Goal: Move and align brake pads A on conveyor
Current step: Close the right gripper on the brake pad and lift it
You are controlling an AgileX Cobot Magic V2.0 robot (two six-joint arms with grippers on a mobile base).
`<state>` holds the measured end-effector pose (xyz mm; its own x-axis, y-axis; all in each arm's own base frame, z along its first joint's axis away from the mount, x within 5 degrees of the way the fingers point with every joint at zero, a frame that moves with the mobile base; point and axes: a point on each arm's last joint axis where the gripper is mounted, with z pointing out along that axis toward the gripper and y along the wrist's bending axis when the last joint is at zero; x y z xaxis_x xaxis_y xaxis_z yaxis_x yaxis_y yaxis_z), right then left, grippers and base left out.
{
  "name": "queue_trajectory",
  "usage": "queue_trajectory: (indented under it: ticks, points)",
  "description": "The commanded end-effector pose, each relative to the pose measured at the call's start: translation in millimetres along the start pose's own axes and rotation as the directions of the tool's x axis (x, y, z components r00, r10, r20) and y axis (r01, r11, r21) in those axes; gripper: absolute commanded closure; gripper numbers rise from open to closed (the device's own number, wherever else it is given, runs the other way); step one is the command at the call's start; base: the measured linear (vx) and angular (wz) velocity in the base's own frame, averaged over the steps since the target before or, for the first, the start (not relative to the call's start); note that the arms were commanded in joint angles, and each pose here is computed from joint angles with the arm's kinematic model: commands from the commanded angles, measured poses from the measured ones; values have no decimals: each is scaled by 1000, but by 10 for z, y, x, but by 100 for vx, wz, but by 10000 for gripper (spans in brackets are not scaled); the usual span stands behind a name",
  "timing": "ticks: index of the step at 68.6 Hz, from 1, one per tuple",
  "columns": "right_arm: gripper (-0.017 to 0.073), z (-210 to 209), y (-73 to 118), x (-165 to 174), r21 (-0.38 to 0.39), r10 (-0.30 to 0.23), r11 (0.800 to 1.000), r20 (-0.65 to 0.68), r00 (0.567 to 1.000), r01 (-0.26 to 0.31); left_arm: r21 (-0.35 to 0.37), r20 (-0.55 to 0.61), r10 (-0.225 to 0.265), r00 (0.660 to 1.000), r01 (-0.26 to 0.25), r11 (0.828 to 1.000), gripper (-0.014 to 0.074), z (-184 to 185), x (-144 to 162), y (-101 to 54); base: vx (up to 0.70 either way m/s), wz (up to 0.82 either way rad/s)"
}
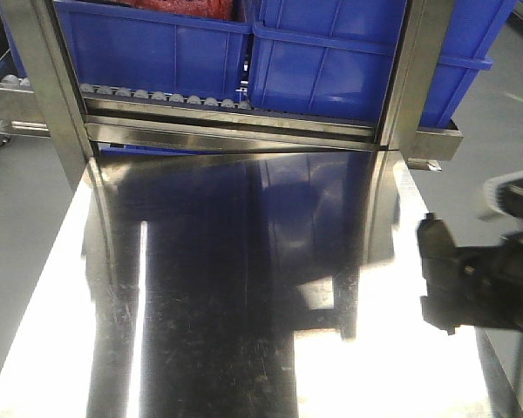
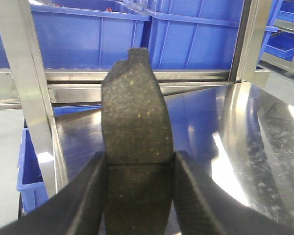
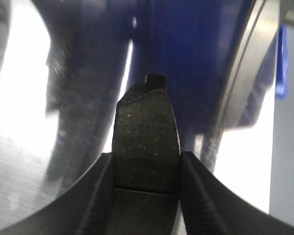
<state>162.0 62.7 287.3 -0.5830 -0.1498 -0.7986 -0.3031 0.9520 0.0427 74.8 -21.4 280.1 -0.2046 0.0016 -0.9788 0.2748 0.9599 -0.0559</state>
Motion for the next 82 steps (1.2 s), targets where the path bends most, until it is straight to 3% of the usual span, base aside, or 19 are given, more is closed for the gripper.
queue_trajectory:
  ticks: [1,18,82]
  points:
    - [482,-326,-4,-29,-20,-19,999,251,968,25,33,121,4,993,-8,999,478,-28,-180,-33,0,0]
    - [482,-640,-56,359,-15,-30,999,378,925,38,33,121,4,993,-8,999,478,-28,-180,-33,0,0]
    - [481,-667,-59,371,-15,-28,999,383,923,37,33,121,3,993,-7,999,478,-29,-180,-33,0,0]
